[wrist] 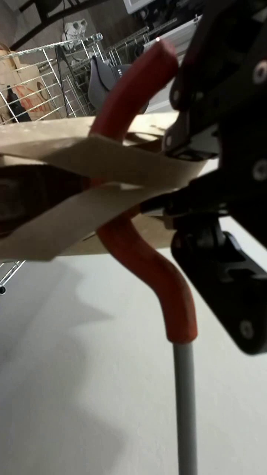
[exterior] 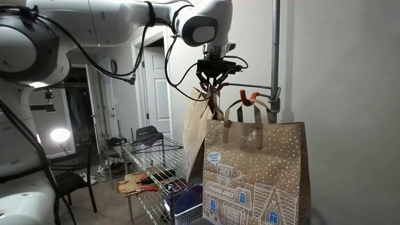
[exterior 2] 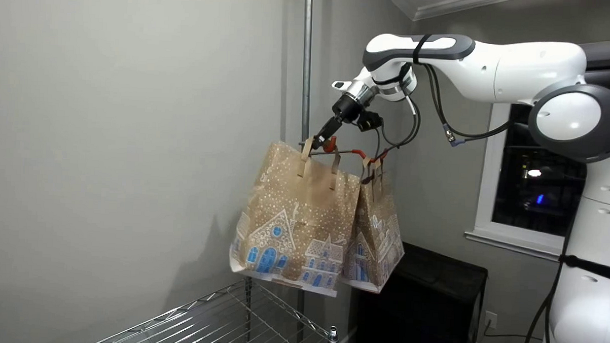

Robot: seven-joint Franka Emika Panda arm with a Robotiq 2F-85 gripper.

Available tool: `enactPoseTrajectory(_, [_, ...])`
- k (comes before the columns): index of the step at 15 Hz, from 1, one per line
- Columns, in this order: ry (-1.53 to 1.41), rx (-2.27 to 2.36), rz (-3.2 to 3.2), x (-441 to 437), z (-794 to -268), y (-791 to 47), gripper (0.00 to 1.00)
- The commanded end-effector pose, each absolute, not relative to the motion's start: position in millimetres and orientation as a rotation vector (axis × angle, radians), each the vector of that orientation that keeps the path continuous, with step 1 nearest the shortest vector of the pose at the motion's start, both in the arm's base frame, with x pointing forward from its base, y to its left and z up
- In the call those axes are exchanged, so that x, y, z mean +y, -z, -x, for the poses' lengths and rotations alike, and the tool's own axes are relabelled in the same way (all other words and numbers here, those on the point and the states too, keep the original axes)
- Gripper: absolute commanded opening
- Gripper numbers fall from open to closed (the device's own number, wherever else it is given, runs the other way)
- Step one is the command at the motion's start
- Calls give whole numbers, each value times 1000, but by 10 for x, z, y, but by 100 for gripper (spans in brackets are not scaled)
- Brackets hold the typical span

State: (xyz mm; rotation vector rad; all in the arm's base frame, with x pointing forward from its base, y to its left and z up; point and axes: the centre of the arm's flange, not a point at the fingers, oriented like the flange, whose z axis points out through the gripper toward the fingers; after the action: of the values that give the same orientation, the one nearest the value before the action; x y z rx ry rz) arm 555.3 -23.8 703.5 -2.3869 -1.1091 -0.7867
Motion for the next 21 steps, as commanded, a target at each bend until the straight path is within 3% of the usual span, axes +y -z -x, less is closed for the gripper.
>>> enactPoseTrajectory(1, [789, -1089, 2380, -176, -5541, -7075, 52])
enactPoseTrajectory(9, [799, -1121, 2373, -38, -5485, -7111, 99])
enactPoseTrajectory(14, [753, -1224, 2388, 15, -5454, -7118, 100])
enactPoseTrajectory(21, [414, -1531, 2572, 60, -5068, -7391, 100])
